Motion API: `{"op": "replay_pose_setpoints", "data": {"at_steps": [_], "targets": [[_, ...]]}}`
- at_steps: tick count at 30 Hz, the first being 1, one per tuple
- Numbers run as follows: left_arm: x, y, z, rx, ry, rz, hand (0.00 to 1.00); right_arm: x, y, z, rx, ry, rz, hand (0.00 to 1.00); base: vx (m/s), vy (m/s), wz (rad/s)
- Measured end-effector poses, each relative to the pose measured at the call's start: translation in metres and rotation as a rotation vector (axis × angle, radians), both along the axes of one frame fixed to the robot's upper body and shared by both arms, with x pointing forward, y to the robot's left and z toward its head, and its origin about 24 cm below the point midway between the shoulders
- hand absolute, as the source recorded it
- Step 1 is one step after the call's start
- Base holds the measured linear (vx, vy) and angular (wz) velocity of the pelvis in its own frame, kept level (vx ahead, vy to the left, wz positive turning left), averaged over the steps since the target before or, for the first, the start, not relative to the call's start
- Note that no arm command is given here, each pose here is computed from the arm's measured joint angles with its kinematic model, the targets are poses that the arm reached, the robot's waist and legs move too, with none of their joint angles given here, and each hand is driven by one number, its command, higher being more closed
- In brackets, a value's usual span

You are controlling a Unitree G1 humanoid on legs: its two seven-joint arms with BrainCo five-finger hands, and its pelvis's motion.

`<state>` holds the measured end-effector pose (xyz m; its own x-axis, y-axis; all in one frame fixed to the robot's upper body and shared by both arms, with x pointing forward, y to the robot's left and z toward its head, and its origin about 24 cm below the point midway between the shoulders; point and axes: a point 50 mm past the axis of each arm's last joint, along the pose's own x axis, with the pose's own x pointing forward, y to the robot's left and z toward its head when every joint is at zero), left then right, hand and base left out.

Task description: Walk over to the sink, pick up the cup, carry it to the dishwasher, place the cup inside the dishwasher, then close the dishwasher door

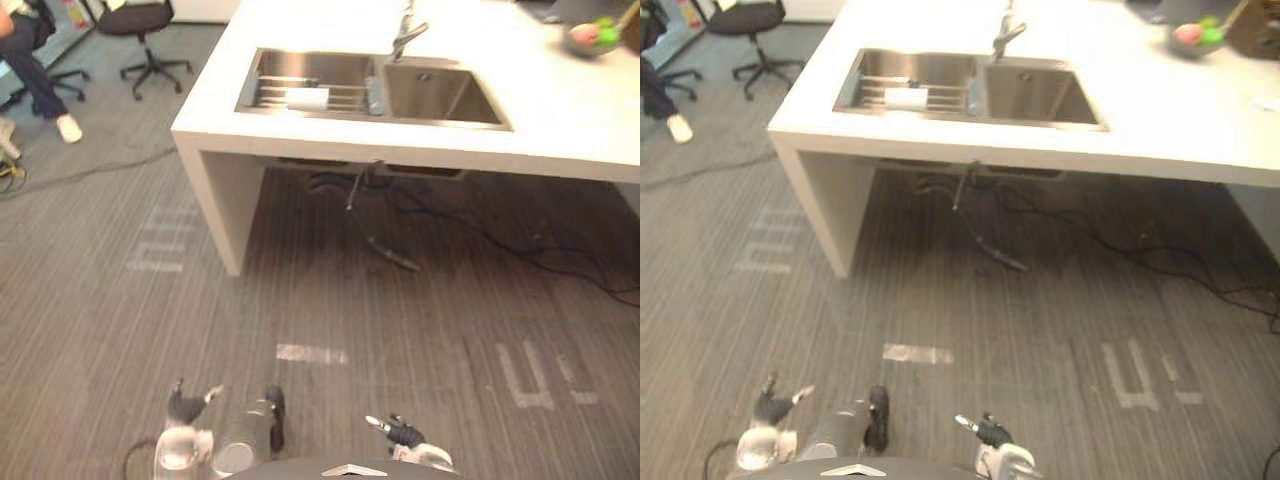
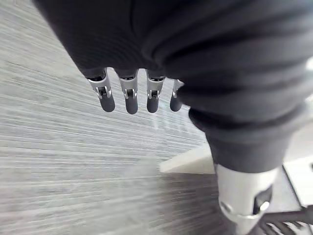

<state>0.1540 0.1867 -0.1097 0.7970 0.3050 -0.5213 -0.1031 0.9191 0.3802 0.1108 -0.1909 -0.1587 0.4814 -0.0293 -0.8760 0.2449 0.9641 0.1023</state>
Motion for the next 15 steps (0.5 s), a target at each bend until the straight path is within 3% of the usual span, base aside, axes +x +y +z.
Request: {"op": "replay_pose_setpoints", "data": {"at_steps": [3, 6, 13, 15], "targets": [[0.037, -0.036, 0.04, -0.003, -0.216, -0.183, 0.0, 0.003, 0.0, 0.002, -0.005, 0.004, -0.004, 0.0, 0.44, 0.166, -0.01], [0.067, -0.054, 0.099, 0.008, -0.49, -0.275, 0.0, 0.008, -0.014, 0.008, -0.079, -0.018, 0.006, 0.0, 0.42, 0.124, -0.36], [0.101, -0.065, 0.166, 0.061, -0.766, -0.329, 0.0, 0.025, -0.019, 0.017, -0.089, -0.096, -0.036, 0.0, 0.35, -0.068, 0.06], [0.106, -0.066, 0.179, 0.075, -0.814, -0.336, 0.0, 0.027, -0.007, 0.015, -0.058, -0.09, 0.0, 0.0, 0.38, -0.218, 0.27]]}}
